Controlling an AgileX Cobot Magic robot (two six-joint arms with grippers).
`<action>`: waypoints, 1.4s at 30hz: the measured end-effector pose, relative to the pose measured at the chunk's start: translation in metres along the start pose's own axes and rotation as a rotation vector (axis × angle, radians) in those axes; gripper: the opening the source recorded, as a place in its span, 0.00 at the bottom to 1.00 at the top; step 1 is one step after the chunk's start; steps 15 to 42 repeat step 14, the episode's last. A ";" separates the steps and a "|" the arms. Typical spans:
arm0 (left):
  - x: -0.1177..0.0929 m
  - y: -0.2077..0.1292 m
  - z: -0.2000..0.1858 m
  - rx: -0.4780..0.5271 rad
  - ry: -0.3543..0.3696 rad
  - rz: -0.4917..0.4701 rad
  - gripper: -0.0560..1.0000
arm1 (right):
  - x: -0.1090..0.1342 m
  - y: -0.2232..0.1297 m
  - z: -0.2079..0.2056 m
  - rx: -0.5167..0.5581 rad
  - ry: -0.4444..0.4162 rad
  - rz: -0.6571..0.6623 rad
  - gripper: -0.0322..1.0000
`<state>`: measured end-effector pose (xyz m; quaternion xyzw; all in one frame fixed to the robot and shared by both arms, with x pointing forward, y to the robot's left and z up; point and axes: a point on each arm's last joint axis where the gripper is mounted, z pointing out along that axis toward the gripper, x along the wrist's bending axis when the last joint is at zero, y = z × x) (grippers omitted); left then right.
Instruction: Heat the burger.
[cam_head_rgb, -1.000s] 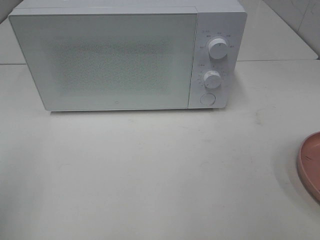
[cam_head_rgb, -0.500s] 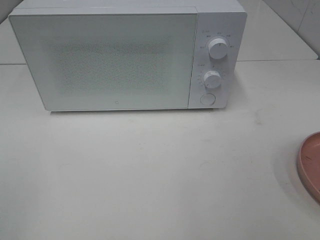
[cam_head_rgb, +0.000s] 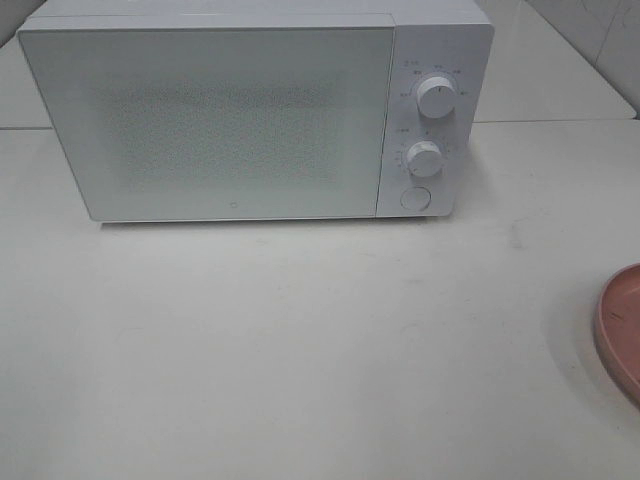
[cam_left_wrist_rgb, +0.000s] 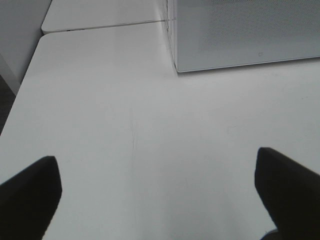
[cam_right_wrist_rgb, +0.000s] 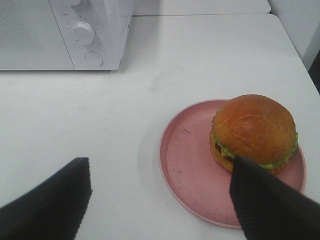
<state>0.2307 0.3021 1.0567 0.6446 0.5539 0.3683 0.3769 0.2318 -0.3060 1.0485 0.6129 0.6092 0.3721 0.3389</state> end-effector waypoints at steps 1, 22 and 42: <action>0.000 0.000 0.000 0.000 0.000 0.000 0.97 | 0.000 0.000 0.000 0.000 0.000 0.000 0.77; 0.000 0.000 0.000 0.000 0.000 0.001 0.97 | 0.000 0.000 0.000 0.000 0.000 0.000 0.77; 0.000 0.000 0.000 0.000 0.000 0.001 0.97 | 0.000 0.000 0.000 0.000 0.000 0.000 0.77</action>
